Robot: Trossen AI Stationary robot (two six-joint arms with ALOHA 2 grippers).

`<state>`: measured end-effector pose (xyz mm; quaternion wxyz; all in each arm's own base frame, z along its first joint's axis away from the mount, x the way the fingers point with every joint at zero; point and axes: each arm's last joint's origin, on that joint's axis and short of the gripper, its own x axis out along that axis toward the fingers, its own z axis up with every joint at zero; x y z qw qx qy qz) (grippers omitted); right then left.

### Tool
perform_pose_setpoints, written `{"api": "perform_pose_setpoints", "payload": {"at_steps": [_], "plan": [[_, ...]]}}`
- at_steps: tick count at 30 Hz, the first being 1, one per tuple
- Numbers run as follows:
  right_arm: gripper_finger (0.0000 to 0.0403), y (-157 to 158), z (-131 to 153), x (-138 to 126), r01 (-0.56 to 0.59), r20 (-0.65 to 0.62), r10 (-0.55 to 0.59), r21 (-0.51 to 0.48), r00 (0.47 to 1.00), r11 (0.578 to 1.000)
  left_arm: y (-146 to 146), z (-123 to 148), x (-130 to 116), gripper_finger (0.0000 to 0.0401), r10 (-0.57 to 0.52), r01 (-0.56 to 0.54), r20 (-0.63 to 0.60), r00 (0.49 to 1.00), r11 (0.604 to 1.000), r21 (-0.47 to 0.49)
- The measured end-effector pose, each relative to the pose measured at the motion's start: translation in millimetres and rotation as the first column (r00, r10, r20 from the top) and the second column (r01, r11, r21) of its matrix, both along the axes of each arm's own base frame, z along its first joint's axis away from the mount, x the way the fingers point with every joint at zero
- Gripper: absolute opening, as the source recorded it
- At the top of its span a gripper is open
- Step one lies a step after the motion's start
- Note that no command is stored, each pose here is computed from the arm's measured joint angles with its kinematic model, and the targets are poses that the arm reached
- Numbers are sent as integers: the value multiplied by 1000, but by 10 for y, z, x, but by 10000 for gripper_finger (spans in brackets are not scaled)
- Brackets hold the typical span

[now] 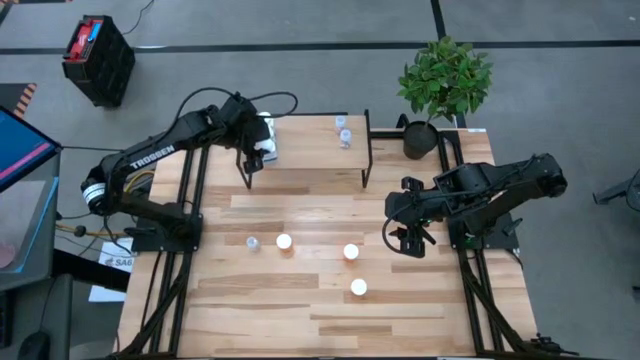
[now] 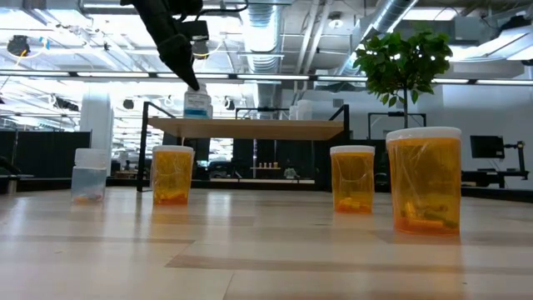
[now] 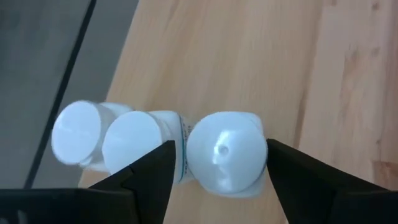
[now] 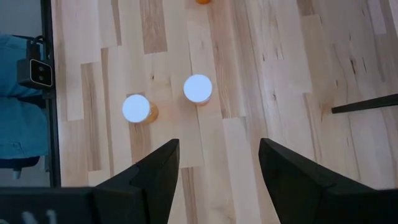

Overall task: Pick and place medicine bottles onto shelf by color
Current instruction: Put the white pill bottle on the shelf aligned with the other white pill bottles, then put the top right orange pill bottle on the shelf

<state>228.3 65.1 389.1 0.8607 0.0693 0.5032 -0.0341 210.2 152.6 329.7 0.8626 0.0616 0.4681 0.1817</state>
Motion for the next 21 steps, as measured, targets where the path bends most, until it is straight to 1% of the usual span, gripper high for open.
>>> {"api": "perform_pose_setpoints", "payload": {"at_steps": [5, 9, 14, 16, 18, 21], "plan": [[244, 1, 0, 0, 0, 0, 0, 0, 1000, 1000, -4, -1, -7, 238, -10, 10, -14, 1000, 1000, 3], [244, 0, 0, 0, 0, 0, 0, 0, 1000, 1000, -8, 58, -1, 238, -24, 24, 9, 1000, 1000, 3], [244, 0, 0, 0, 0, 0, 0, 0, 1000, 1000, -35, 268, 21, 238, -43, 41, 69, 997, 999, 31], [244, 1, 1, 2, 0, 2, 0, 1, 1000, 1000, -68, 380, 29, 238, -40, 38, 101, 994, 999, 26], [244, 5, 8, 16, 0, 17, 0, 5, 1000, 1000, -130, 469, 31, 238, -41, 44, 134, 990, 999, -20], [244, 15, 30, 50, -1, 60, 0, 18, 998, 1000, -274, 517, 26, 238, -70, 93, 146, 987, 983, -158]]}}
